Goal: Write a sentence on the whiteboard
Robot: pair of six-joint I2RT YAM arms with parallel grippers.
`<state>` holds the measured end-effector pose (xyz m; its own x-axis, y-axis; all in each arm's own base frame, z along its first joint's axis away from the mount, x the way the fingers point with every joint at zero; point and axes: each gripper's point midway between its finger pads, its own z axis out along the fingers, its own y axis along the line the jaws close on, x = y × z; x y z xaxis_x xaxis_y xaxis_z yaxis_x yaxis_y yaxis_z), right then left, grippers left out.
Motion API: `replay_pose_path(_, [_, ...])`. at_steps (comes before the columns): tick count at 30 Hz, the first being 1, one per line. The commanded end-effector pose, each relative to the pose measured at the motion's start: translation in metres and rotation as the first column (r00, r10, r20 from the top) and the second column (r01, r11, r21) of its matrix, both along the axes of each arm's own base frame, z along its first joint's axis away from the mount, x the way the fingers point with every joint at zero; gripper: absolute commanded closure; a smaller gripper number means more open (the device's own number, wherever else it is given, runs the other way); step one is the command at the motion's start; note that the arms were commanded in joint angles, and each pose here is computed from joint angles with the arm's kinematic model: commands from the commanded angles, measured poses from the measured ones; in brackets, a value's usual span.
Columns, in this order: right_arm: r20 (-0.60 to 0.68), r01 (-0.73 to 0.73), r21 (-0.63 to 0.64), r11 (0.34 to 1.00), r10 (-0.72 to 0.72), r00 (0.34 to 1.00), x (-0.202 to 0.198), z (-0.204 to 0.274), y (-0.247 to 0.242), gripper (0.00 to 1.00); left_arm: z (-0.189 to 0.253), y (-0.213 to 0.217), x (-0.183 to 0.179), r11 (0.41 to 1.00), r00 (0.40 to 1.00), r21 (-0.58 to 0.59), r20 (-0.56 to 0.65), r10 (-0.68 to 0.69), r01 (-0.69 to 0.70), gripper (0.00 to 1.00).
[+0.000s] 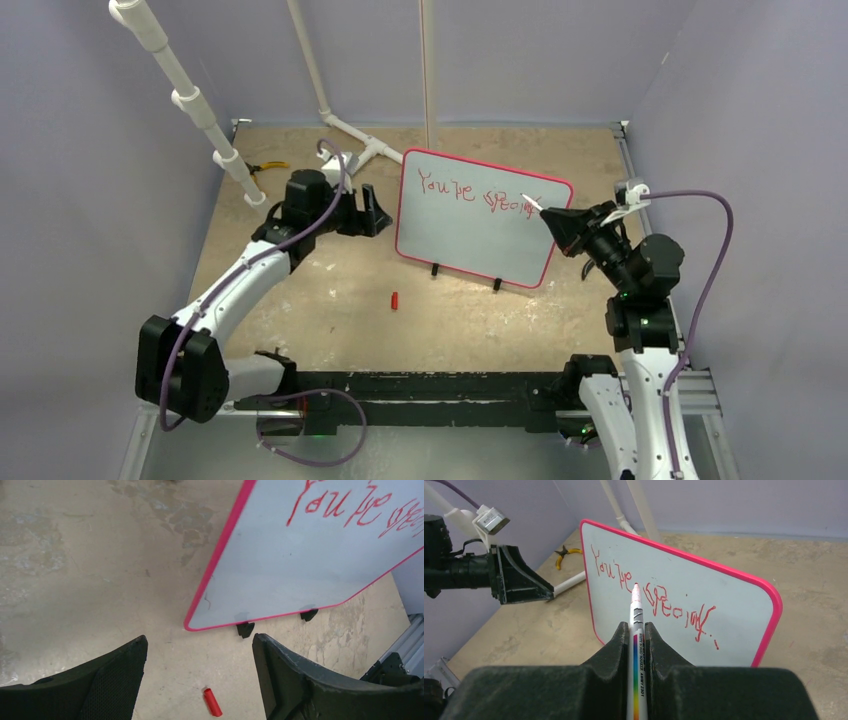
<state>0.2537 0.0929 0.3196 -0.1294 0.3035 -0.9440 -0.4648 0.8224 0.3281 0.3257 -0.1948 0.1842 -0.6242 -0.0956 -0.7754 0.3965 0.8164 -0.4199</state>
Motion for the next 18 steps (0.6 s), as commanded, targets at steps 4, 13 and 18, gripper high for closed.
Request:
replay_pose_path(4, [0.016, -0.045, 0.018, 0.999, 0.045, 0.999, 0.014, -0.003, 0.008, 1.00, 0.046, 0.001, 0.023, 0.983, 0.974, -0.042, 0.147, -0.173, 0.181, 0.26])
replay_pose_path(13, [0.001, -0.105, 0.073, 0.992, 0.105, 0.994, 0.020, -0.004, 0.064, 1.00, 0.086, -0.008, 0.044, 0.958, 0.922, -0.039, 0.286, -0.262, 0.284, 0.26])
replay_pose_path(18, [0.030, -0.151, 0.125, 0.981, 0.148, 0.989, 0.014, 0.002, 0.089, 1.00, 0.063, -0.006, 0.044, 0.957, 0.926, -0.009, 0.255, -0.280, 0.292, 0.26])
